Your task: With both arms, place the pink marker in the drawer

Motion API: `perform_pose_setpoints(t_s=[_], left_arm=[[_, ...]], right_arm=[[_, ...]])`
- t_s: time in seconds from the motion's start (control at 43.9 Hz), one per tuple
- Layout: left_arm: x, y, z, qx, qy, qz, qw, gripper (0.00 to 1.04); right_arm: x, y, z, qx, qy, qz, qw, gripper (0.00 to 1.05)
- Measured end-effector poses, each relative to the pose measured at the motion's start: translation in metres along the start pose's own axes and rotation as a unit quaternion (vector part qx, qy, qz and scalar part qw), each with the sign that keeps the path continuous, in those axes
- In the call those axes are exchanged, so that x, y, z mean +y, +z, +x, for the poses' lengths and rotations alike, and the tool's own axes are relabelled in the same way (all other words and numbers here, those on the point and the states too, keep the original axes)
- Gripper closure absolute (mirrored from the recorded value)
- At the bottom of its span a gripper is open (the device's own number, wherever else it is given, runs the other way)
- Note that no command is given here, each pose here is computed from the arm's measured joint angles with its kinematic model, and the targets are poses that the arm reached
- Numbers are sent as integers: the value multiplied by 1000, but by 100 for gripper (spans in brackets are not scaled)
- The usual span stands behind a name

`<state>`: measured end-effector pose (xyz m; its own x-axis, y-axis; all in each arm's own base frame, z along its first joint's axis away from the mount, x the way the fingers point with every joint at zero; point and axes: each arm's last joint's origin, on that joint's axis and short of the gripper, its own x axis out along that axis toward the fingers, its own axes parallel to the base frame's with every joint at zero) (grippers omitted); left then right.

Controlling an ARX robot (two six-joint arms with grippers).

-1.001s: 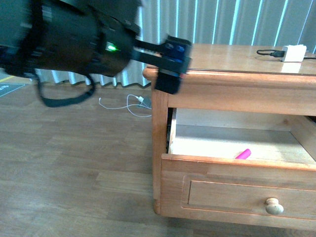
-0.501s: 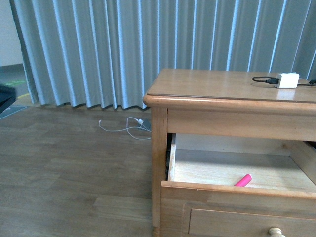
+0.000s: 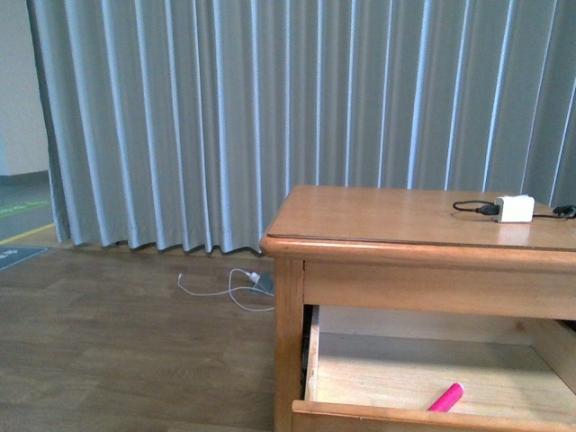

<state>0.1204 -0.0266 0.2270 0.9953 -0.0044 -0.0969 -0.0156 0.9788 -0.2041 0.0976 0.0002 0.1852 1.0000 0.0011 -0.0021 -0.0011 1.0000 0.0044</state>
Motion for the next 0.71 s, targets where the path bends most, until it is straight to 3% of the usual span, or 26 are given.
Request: perform_pose_setpoints(t_s=[0.091,0.296,0.455,0.705], left_arm=[[7,-10,-2,-45,-11,57,997,32],[21,-27,-5,-48,-10,94,994,76],[33,-32,-6,-49,-2,97,994,101],[36,-44,-16,-41,-4,99,994,101]], right_arm=[[0,0,0,0,0,0,1000,9],[0,0,0,0,0,0,1000,9],[0,0,0,0,0,0,1000,9],[0,0,0,0,-1,0,1000,9]])
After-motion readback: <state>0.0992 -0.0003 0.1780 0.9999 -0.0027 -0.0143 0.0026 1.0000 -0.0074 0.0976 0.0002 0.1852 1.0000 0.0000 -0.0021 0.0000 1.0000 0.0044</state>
